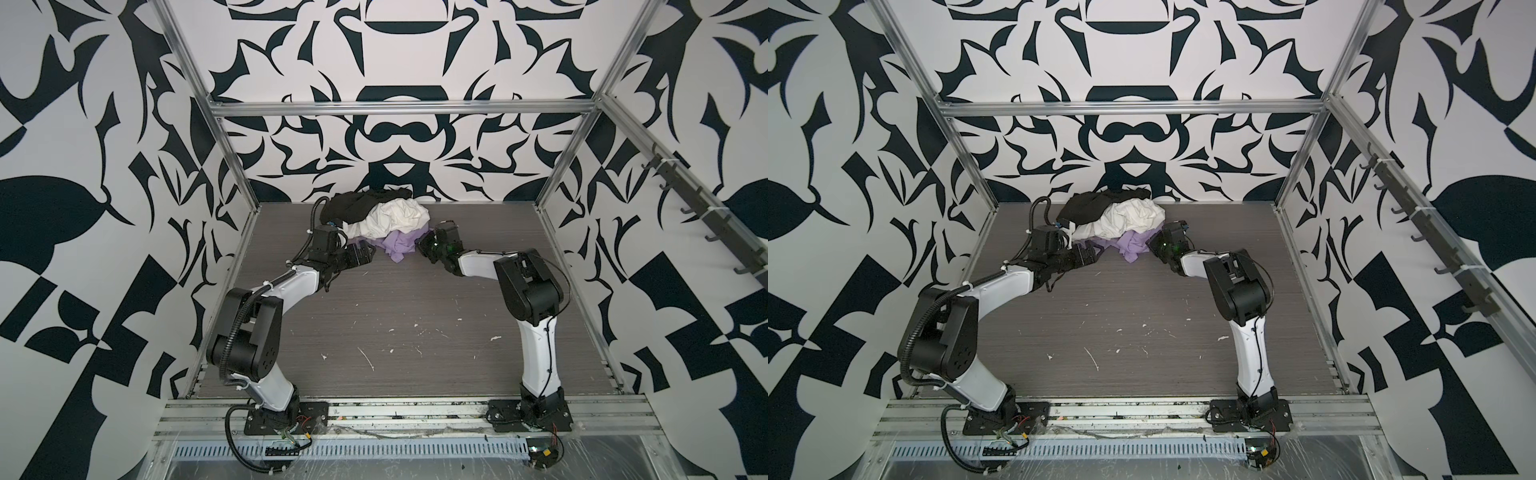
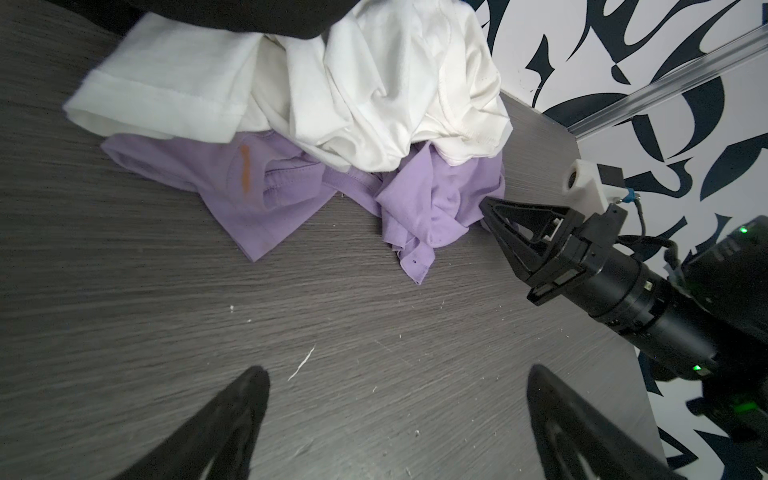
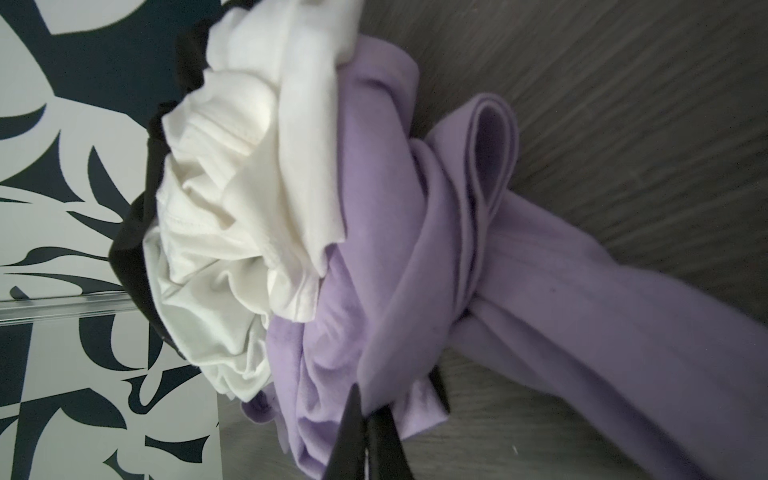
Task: Pick out a specific cloth from the pile
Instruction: 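Lift the lavender cloth with the right gripper, pulling it off the pile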
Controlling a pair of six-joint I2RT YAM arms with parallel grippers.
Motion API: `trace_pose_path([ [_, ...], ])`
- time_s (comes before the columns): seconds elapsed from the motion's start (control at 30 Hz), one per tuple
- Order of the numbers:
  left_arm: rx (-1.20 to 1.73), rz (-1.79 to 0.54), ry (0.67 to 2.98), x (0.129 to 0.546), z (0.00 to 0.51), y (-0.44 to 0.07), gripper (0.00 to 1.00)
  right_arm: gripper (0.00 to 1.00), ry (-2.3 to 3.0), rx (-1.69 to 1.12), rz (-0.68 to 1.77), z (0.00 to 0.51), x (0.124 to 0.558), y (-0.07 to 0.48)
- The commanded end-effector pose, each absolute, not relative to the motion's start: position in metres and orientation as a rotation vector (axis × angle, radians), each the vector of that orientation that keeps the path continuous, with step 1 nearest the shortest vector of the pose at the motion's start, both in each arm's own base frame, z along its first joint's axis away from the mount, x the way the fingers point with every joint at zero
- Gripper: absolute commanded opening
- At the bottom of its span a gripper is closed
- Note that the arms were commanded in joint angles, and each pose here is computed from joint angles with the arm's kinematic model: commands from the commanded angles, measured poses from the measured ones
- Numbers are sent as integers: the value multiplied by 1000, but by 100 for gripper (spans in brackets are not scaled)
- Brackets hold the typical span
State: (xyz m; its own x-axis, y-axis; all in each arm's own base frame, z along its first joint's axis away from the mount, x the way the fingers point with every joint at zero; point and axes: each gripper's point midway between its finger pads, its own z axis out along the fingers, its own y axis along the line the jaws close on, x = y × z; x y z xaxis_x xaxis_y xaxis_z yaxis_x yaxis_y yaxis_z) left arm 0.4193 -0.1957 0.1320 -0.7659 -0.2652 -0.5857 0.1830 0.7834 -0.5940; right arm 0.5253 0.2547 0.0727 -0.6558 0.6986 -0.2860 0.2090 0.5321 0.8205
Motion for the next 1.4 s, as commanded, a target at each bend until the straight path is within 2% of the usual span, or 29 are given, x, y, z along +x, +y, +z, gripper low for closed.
trace_pose_path([
  [0.0,-68,-868,2295,420,131,-198,99,0,2048,637,1111,141,533,264],
  [1.37,-38,-838,2263,418,140,-195,99,0,1835,286,1089,297,538,297],
])
